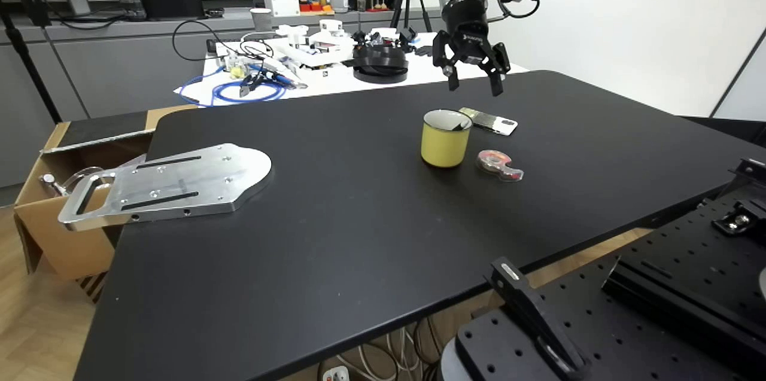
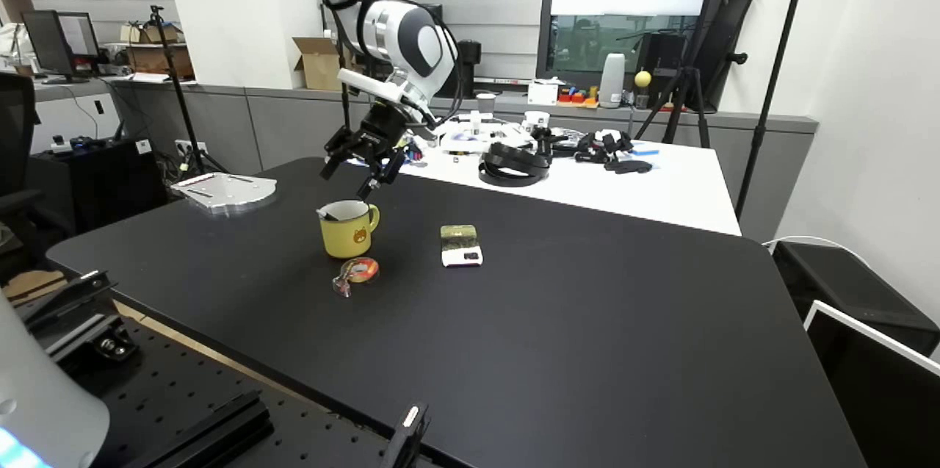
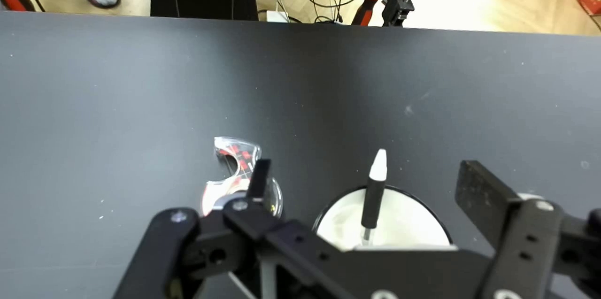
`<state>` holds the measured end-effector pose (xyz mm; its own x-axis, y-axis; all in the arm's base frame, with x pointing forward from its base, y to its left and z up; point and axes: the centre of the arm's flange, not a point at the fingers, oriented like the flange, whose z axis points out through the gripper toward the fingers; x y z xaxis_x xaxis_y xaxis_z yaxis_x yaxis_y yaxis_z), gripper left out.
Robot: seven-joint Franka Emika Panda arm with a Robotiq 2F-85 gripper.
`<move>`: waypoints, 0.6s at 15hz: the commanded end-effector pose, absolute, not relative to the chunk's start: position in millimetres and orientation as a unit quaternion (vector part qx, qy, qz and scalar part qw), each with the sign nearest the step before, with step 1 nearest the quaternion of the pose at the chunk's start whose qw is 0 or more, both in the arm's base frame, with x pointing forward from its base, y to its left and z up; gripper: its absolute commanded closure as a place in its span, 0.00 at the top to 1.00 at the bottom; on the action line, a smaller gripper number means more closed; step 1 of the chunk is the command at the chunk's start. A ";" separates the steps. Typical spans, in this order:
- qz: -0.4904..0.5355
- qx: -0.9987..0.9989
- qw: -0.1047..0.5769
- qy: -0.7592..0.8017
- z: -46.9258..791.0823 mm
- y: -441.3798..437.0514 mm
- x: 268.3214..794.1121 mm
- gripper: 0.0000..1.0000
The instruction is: Pick up the pen from the table and put it in the yellow cup. Pick up the pen from the yellow cup and put it on the table
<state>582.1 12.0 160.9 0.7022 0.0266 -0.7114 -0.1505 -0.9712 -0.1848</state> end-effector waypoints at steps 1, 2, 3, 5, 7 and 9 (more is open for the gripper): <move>0.384 -0.915 0.115 0.034 160.9 12.0 581.9 1.00; 0.384 -0.915 0.115 0.034 161.0 12.0 581.7 1.00; 0.385 -0.915 0.115 0.034 161.0 12.0 581.5 1.00; 0.385 -0.915 0.115 0.034 160.9 12.1 581.2 1.00; 0.384 -0.916 0.114 0.034 156.9 13.2 581.9 1.00; 0.384 -0.915 0.116 0.033 151.3 14.6 582.7 1.00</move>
<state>580.2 13.2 155.4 0.6986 0.0276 -0.7150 -0.1506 -0.9712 -0.1846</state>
